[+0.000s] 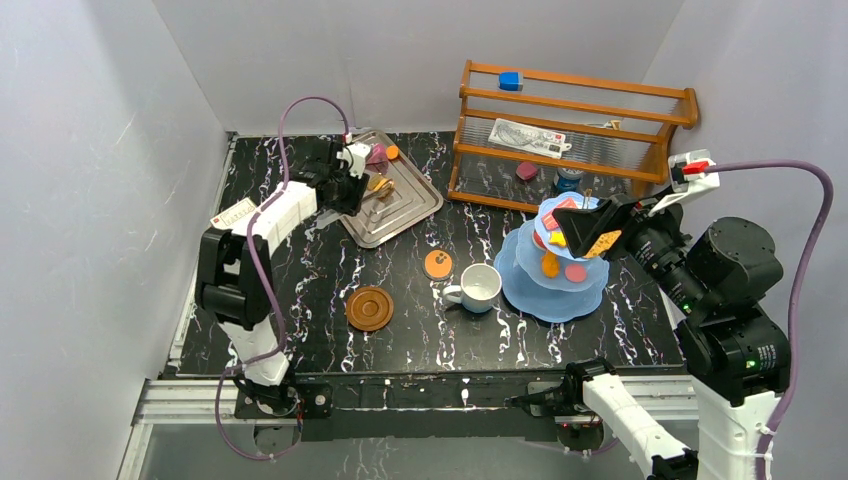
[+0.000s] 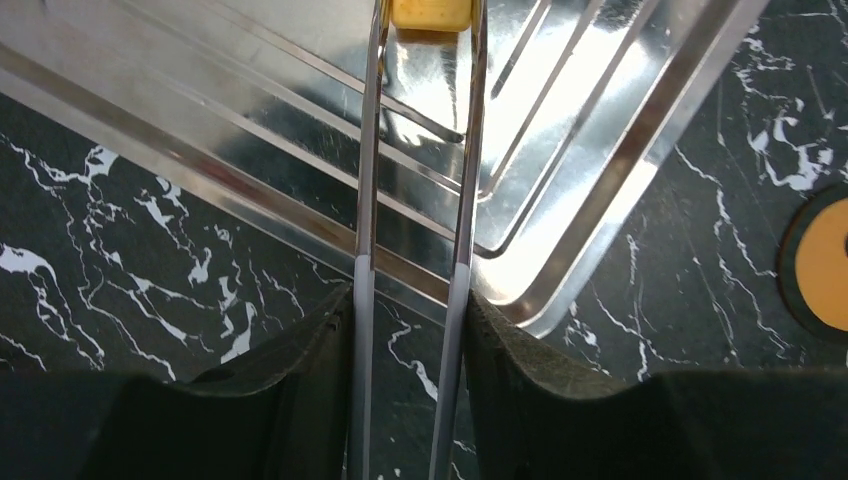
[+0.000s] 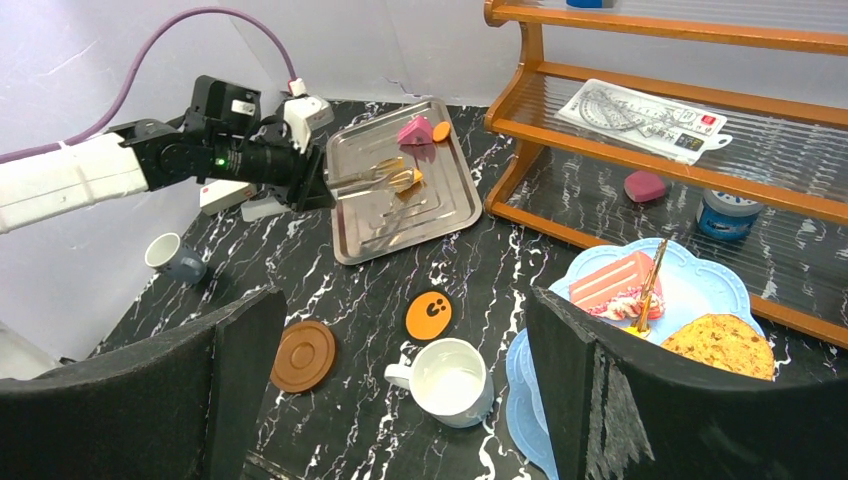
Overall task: Serve the afternoon tea
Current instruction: Pick up the desert from the tray.
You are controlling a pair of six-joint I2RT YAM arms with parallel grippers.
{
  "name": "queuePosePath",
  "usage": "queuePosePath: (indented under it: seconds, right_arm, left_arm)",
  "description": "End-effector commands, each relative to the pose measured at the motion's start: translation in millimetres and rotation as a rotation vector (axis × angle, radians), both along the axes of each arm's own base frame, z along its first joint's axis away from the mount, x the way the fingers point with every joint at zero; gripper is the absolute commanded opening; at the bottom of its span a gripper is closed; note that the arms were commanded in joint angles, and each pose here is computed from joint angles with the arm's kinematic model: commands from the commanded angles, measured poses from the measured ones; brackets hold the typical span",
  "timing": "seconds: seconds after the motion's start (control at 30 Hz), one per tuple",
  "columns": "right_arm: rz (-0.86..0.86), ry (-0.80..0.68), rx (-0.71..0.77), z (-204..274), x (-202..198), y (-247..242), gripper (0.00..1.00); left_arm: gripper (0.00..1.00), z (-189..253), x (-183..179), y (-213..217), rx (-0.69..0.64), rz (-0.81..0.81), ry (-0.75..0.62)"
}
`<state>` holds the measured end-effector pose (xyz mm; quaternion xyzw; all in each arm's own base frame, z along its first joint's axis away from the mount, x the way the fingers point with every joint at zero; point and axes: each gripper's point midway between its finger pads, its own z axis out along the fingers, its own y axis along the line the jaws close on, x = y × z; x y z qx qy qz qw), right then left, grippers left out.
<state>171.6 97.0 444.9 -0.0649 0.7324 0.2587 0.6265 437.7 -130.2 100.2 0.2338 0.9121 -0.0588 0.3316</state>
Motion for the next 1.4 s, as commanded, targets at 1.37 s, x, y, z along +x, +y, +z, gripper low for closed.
queuePosePath:
  seconds: [1.37]
  right_arm:
    - [0.008,-0.069,0.034,25.9,-1.8,1.7,0.99]
  left_arm:
    - [0.24,144.2,-199.4,-167.9,-0.33,-0.495,-0.125]
